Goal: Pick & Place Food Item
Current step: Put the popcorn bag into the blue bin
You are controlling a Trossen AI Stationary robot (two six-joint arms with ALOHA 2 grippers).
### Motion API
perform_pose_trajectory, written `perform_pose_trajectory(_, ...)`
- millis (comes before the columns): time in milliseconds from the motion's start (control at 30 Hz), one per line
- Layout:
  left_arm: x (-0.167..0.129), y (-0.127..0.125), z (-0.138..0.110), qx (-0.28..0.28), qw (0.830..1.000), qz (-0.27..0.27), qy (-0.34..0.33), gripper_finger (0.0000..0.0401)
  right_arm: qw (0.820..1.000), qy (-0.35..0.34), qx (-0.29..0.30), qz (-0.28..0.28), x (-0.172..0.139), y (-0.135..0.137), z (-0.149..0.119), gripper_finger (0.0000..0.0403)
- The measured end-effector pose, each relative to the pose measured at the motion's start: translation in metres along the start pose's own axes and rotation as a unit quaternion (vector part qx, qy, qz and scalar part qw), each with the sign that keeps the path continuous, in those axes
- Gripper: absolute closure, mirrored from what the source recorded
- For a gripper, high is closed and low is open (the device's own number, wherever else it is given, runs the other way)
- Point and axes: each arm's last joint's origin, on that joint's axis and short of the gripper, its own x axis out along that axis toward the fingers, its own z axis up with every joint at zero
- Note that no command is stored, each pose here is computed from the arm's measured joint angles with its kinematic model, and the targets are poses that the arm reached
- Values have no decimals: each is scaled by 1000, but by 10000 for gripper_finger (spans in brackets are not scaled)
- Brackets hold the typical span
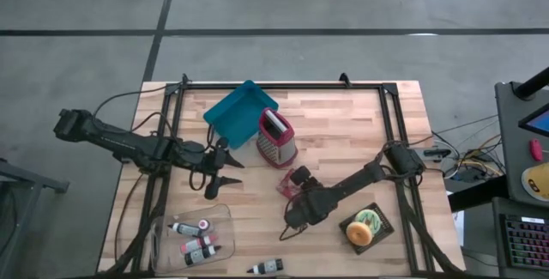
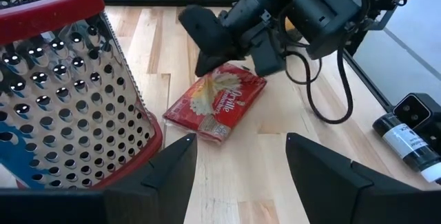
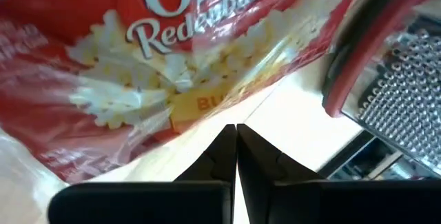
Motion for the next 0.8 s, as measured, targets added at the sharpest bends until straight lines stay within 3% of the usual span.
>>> perform_pose_trajectory(300,0,0,1,4,1000,0,-2,174,992,-88,81,31,-38,-11,-7,395)
perform_pose_trajectory(500,0,0,0,6,1000,0,-1,174,977,-177,81,92,-75,-5,-5,395)
perform_pose_trajectory(800,0,0,0,12,1000,0,0,174,952,-276,76,108,-110,14,9,393)
